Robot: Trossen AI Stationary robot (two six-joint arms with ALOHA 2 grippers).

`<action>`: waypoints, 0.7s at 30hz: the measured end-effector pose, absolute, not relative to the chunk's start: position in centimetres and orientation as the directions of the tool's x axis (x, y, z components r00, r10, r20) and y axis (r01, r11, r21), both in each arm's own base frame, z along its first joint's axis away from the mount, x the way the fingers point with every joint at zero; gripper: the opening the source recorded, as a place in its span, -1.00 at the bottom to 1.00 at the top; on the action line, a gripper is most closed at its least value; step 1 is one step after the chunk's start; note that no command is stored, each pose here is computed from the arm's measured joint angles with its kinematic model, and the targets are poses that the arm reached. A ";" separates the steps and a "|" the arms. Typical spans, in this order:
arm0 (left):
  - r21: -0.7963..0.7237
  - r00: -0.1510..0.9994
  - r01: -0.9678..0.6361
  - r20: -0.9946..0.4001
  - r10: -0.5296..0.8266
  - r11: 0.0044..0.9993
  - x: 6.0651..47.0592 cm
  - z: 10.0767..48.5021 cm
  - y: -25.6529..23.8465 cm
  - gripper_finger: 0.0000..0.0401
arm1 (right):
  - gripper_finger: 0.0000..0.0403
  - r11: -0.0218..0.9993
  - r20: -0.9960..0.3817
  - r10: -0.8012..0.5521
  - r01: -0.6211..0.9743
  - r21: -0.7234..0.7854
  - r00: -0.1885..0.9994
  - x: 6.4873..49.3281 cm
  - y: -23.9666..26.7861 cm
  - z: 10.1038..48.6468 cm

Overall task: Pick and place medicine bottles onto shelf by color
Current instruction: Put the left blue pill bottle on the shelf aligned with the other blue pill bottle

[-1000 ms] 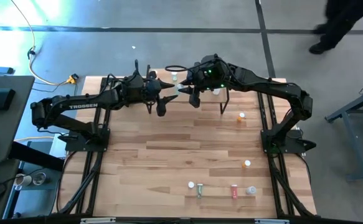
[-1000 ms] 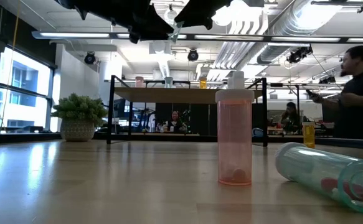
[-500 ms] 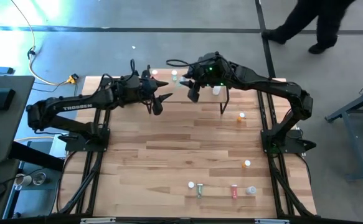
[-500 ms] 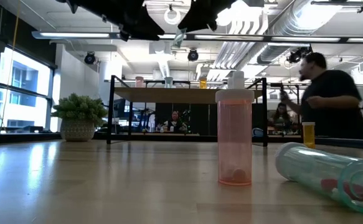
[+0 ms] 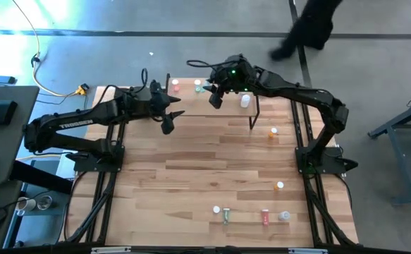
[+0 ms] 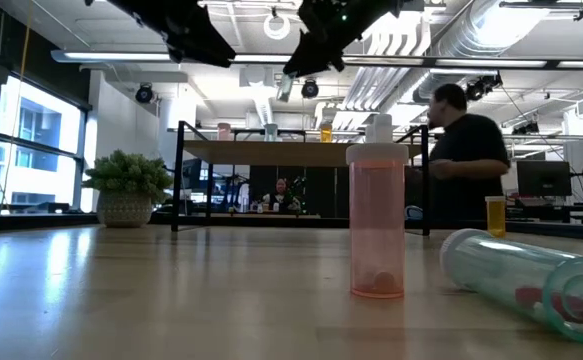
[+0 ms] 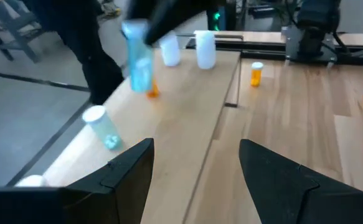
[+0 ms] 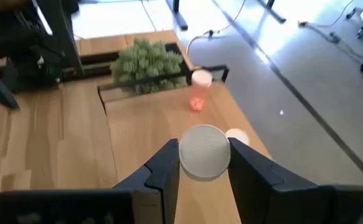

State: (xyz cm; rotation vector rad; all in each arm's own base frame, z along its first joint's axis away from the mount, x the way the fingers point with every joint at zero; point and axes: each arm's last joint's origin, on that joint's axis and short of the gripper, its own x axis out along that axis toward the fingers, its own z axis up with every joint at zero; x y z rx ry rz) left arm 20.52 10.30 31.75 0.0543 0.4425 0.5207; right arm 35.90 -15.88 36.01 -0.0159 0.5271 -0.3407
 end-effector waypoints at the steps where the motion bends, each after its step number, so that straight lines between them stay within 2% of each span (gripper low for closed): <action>1: 0.164 0.773 -0.477 -0.389 0.501 0.863 20.3 31.9 10.2 0.13 | -0.49 0.944 -0.499 -0.321 0.313 -0.101 0.805 36.1 -16.0 35.6; 8: 0.179 0.725 -0.540 -0.396 0.563 0.822 19.0 32.4 9.8 0.13 | -0.49 0.949 -0.547 -0.302 0.302 -0.093 0.781 37.6 -16.6 33.3; 15: 0.165 0.716 -0.549 -0.413 0.563 0.820 19.0 32.2 9.9 0.13 | -0.49 0.962 -0.570 -0.253 0.264 -0.064 0.782 38.5 -16.9 31.7; 21: 0.156 0.714 -0.553 -0.418 0.562 0.818 19.0 32.1 9.9 0.13 | -0.49 0.961 -0.526 -0.262 0.266 -0.069 0.809 39.1 -17.0 31.7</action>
